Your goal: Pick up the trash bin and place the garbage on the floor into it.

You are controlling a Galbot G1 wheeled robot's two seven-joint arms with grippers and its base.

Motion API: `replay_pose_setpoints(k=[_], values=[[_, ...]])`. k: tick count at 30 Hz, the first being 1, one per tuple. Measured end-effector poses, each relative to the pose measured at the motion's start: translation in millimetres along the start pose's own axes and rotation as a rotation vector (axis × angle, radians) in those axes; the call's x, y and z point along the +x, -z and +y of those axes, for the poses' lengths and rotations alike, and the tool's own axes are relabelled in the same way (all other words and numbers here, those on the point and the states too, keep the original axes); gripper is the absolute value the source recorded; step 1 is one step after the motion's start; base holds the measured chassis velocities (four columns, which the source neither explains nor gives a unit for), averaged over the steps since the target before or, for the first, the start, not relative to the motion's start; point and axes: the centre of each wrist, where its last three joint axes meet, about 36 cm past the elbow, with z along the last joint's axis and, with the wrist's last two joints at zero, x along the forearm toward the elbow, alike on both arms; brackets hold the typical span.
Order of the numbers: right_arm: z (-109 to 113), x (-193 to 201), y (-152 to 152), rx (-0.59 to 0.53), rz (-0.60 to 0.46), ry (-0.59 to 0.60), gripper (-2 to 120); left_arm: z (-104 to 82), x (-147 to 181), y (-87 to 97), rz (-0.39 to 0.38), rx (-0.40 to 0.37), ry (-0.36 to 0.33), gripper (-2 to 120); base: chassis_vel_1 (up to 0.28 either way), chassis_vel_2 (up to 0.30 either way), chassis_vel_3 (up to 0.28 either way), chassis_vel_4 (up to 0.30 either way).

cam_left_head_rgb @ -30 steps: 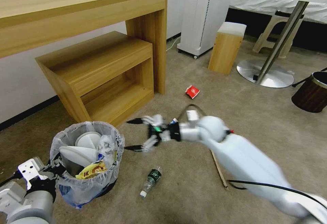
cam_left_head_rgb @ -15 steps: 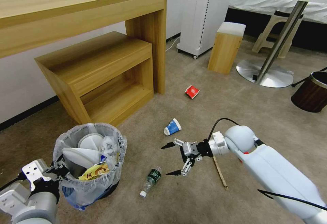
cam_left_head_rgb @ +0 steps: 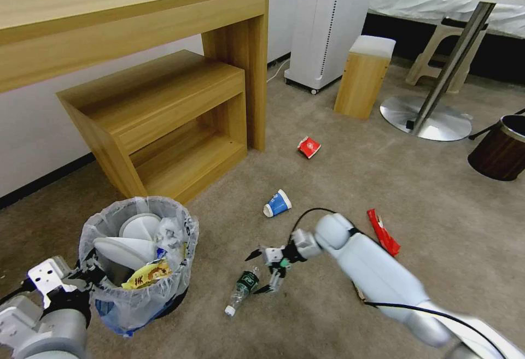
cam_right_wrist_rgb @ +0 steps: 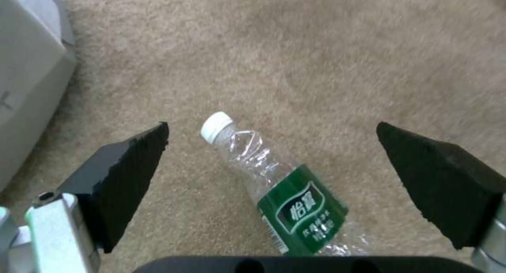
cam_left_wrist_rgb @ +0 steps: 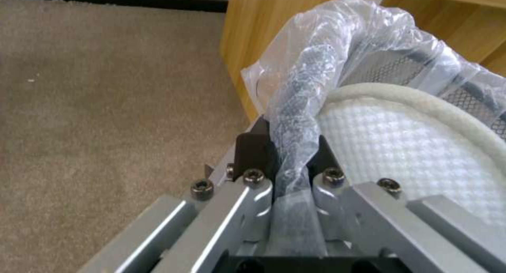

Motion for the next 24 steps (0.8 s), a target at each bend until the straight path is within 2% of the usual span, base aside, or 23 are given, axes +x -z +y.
replay_pose_setpoints(k=[10,13,24], values=[[-2,-13,-17,-0.027,0.047,0.037,100,-2.1,-1,1.7,-0.008,0.01,-0.009,3,0.0,0.0,0.0,0.0],[-4,-19,-30,-0.029,0.095,0.052,100,-2.3,-2,2.8,-0.012,0.012,-0.012,3,0.0,0.0,0.0,0.0],[-7,-25,-42,-0.032,0.139,0.078,100,-0.8,-2,3.5,-0.01,0.017,-0.012,3,0.0,0.0,0.0,0.0]])
